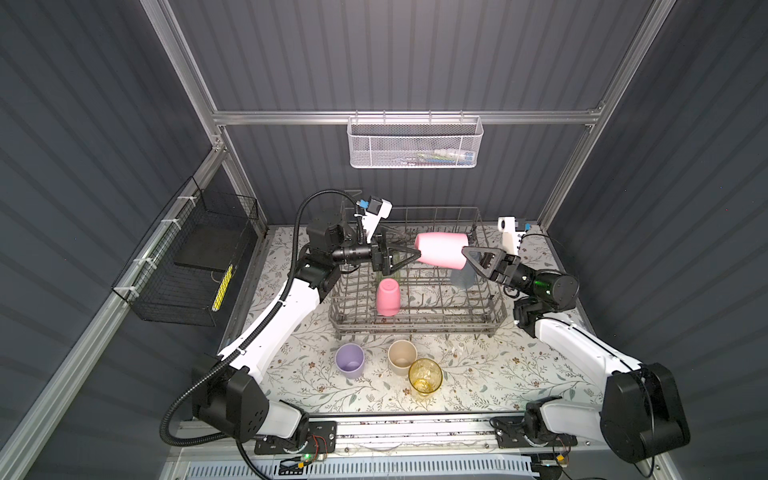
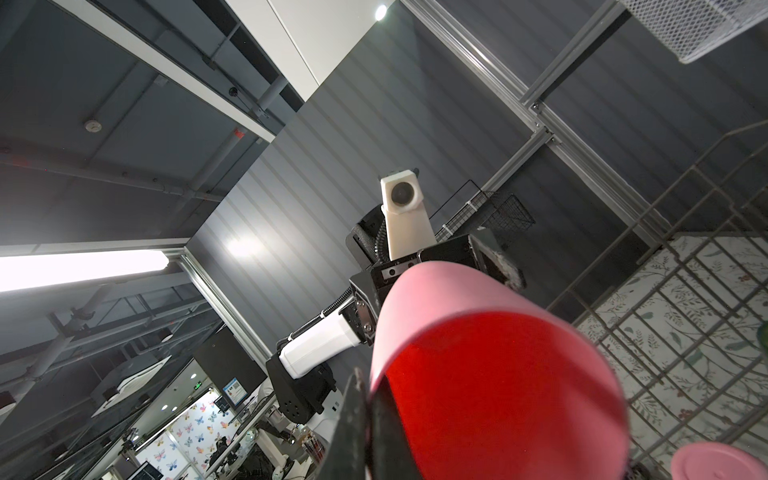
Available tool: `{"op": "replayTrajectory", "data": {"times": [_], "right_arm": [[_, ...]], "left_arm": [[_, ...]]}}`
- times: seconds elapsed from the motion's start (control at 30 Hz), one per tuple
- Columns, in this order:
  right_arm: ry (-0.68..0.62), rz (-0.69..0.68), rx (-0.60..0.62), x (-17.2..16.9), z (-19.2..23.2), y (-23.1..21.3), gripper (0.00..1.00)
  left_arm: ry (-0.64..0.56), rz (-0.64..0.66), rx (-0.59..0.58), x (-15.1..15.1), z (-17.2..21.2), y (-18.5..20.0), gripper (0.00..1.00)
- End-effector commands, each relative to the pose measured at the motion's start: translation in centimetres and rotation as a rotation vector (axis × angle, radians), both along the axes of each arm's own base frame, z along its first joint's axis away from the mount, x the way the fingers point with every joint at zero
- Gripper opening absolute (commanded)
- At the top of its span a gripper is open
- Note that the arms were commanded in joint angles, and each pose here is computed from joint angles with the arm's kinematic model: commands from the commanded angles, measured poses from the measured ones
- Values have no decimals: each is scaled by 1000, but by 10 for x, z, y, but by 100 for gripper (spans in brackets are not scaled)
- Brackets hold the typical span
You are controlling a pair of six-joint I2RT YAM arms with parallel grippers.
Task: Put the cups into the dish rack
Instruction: 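Hold the dark pink cup while the left gripper closes on its base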
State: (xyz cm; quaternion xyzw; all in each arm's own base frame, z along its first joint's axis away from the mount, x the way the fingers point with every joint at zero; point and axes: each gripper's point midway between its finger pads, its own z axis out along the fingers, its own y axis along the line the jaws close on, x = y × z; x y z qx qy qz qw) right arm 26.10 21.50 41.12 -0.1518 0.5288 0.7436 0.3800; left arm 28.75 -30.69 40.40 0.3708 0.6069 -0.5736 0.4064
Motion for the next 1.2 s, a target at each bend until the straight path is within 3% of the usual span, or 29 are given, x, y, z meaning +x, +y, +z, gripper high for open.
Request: {"op": "replayTrajectory", "data": {"times": [0.0,0.6,1.17], "right_arm": [[-64,43,-7,-11,9,9,0],[-67,86,-13,-4,14,27,0],[-62,105,-11,0,13,33,0]], "left_arm": [[-17,-49,-19,-5,10,0,100],[-17,-113,1,-19,2,1,93],[-26,-108,5,-21,2,3,74]]}}
